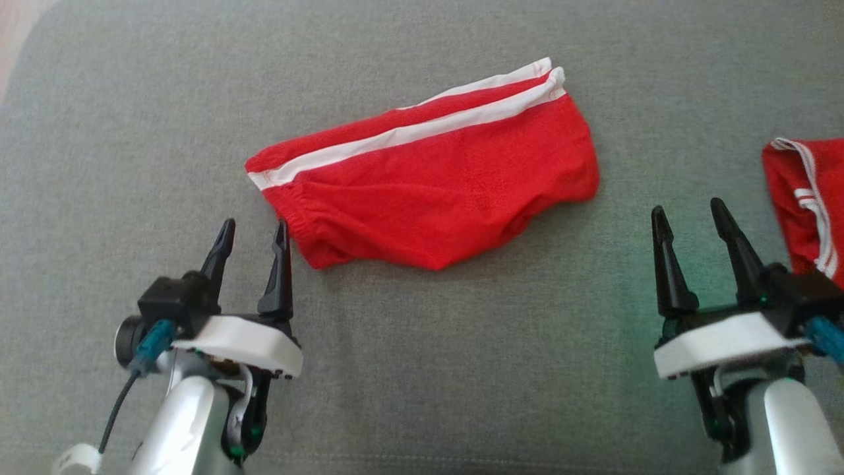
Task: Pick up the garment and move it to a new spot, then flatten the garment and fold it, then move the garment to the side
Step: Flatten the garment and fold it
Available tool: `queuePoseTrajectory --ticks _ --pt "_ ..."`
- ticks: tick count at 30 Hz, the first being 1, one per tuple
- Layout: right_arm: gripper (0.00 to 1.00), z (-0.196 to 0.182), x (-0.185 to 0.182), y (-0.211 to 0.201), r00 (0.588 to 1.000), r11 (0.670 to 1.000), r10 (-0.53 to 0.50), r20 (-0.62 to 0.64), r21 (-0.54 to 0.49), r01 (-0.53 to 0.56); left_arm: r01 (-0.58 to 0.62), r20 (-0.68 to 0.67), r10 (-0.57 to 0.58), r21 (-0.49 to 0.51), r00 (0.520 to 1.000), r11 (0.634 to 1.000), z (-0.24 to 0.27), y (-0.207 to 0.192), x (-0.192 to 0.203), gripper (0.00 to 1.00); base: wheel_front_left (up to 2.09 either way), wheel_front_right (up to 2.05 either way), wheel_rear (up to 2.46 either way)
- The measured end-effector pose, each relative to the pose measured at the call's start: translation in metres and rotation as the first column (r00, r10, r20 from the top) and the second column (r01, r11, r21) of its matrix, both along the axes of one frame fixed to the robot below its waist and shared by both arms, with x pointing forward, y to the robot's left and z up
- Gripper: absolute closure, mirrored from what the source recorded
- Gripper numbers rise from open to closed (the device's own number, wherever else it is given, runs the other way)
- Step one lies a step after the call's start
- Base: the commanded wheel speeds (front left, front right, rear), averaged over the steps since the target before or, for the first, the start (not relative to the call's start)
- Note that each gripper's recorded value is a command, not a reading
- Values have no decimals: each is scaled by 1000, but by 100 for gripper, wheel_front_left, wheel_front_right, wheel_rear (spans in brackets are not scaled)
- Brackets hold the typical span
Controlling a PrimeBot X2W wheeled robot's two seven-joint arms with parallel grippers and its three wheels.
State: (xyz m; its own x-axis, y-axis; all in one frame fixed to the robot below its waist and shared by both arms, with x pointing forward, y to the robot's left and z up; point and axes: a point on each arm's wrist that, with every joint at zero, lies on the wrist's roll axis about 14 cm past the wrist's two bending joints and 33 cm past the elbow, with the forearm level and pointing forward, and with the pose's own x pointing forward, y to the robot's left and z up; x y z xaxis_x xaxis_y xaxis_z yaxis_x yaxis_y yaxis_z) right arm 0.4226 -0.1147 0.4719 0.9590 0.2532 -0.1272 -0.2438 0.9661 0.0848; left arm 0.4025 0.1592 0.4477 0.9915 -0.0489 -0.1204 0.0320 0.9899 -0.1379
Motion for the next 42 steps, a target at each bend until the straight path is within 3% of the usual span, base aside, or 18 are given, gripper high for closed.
queuePoseTrajectory --ticks 10,16,18,19,21,30,42 --pt "0 -51 76 40 985 995 98 -143 -21 -102 -11 10 11 -13 1000 1000 -1 1 17 0 0 0 0" --pt "0 -107 88 58 938 984 142 -315 -54 -167 -34 -24 34 -9 999 999 -13 10 15 0 0 0 0" --pt "0 -109 94 65 935 983 154 -320 -44 -177 -45 -29 45 -10 999 999 -15 12 15 0 0 0 0" --pt "11 -109 97 68 932 983 157 -326 -40 -180 -49 -31 48 -11 998 999 -16 13 15 0 0 0 0" --pt "100 -107 102 71 929 983 161 -332 -26 -179 -54 -31 54 -13 998 998 -16 14 16 0 0 0 0" --pt "100 -104 90 66 940 989 145 -308 23 -145 -30 2 30 -22 1000 999 -8 6 26 0 0 0 0" --pt "100 -106 11 13 949 995 12 -314 97 20 48 46 -46 -33 998 998 5 -20 26 0 0 0 0"
